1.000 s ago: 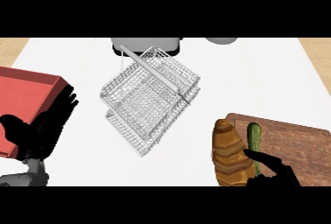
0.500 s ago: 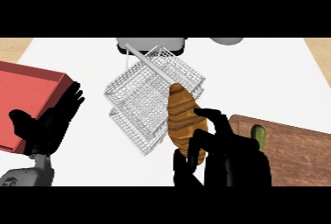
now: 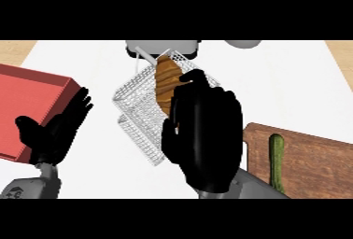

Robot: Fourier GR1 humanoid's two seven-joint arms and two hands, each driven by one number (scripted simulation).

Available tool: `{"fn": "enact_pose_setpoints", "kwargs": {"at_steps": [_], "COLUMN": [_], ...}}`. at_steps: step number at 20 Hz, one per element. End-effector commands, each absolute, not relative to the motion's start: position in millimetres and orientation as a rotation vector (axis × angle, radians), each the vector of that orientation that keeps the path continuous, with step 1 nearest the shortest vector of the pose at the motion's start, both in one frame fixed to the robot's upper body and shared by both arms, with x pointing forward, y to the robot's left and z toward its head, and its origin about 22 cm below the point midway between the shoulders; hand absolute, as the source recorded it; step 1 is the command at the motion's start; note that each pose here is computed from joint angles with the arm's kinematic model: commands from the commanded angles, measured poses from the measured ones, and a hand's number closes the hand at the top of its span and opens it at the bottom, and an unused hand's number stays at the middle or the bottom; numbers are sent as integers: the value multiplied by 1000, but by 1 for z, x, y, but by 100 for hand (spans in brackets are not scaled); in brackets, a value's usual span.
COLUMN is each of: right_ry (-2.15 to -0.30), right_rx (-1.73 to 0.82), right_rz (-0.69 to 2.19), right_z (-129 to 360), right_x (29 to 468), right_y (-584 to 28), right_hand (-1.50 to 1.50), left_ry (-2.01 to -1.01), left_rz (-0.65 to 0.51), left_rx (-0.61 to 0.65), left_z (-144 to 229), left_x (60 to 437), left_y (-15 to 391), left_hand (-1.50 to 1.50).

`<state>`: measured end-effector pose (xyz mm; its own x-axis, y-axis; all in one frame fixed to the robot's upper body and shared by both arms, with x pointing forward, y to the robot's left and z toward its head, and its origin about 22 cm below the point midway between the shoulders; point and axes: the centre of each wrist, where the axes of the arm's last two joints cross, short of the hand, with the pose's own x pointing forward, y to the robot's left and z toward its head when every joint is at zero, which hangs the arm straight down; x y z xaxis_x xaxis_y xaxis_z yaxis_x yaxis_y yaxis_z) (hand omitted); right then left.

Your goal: Pick the croissant from the cutting board and place it in the tiered basket

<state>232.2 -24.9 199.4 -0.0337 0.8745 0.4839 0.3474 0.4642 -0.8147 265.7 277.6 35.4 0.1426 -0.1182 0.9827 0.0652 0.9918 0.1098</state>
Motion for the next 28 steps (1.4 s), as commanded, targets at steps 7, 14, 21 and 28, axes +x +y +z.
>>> {"fn": "enact_pose_setpoints", "kwargs": {"at_steps": [7,14,21,28], "right_ry": [-1426,-1430,-1561,-1577], "right_rx": [-1088,-1164,-1133,-1157], "right_rz": [492,482,308,320], "right_z": [195,171,172,179], "right_x": [276,310,323,345], "right_y": [6,12,7,19], "right_hand": [150,150,-150,-150], "left_ry": [-1440,-1437,-1431,-1409], "left_rz": [-119,-115,-111,-122], "left_rx": [67,51,52,50], "left_z": [51,42,36,19], "left_x": [265,261,263,266], "left_y": [280,290,287,270], "left_hand": [0,0,0,0]}}
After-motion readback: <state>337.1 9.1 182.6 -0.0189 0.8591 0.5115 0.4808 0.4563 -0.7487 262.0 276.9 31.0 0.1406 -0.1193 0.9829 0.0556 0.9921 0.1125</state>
